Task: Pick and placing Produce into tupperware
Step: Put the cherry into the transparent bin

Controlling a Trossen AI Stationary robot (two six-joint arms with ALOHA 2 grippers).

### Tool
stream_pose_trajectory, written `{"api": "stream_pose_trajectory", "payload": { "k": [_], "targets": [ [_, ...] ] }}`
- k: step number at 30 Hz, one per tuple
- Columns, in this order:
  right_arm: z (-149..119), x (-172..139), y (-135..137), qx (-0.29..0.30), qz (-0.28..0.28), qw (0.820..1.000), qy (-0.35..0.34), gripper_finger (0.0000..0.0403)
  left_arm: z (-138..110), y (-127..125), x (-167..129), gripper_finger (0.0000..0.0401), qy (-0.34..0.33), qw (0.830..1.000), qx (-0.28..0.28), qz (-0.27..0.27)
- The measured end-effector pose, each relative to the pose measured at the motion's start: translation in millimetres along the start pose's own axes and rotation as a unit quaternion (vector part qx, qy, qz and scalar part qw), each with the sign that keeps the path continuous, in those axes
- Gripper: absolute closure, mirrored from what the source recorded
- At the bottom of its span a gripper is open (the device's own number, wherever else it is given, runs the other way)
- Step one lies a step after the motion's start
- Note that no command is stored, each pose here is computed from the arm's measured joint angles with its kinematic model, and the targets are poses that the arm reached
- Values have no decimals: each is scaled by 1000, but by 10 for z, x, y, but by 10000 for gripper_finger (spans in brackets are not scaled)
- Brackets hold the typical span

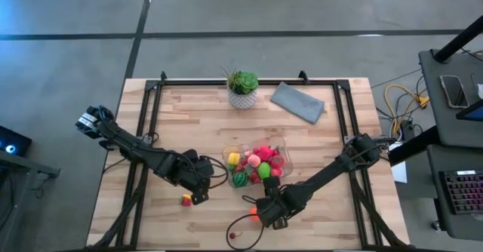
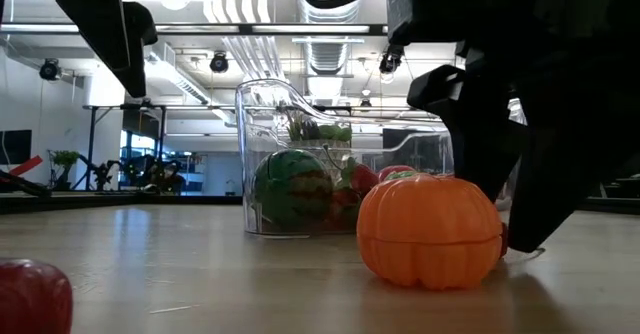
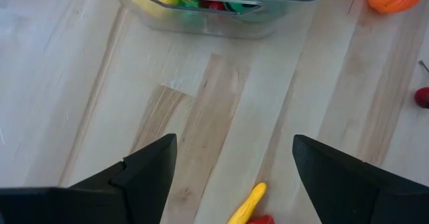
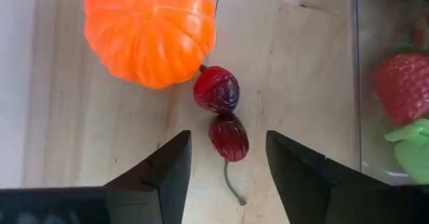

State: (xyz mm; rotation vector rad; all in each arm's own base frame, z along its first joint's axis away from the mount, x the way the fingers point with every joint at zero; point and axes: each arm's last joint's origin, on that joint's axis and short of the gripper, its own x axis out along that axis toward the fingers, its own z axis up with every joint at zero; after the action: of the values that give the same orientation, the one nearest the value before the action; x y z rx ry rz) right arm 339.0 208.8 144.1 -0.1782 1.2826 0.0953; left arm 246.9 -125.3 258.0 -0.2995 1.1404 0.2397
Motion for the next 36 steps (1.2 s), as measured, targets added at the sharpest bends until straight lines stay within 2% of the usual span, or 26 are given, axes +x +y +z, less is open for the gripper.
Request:
{"api": "stream_pose_trajectory", "payload": {
  "k": [8,20,29,36],
  "targets": [
    [14,9,-11,20,-14,1000,-12,251,0,0,0,118,0,1000,0,0],
    [2,34,-7,27,-15,999,-19,239,1,0,0,118,-1,1000,0,0],
    [26,-55,93,57,5,998,-22,243,-2,3,0,118,1,1000,0,2],
    [10,-82,80,78,-4,997,-16,245,-15,19,0,118,7,1000,15,11]
  ]
}}
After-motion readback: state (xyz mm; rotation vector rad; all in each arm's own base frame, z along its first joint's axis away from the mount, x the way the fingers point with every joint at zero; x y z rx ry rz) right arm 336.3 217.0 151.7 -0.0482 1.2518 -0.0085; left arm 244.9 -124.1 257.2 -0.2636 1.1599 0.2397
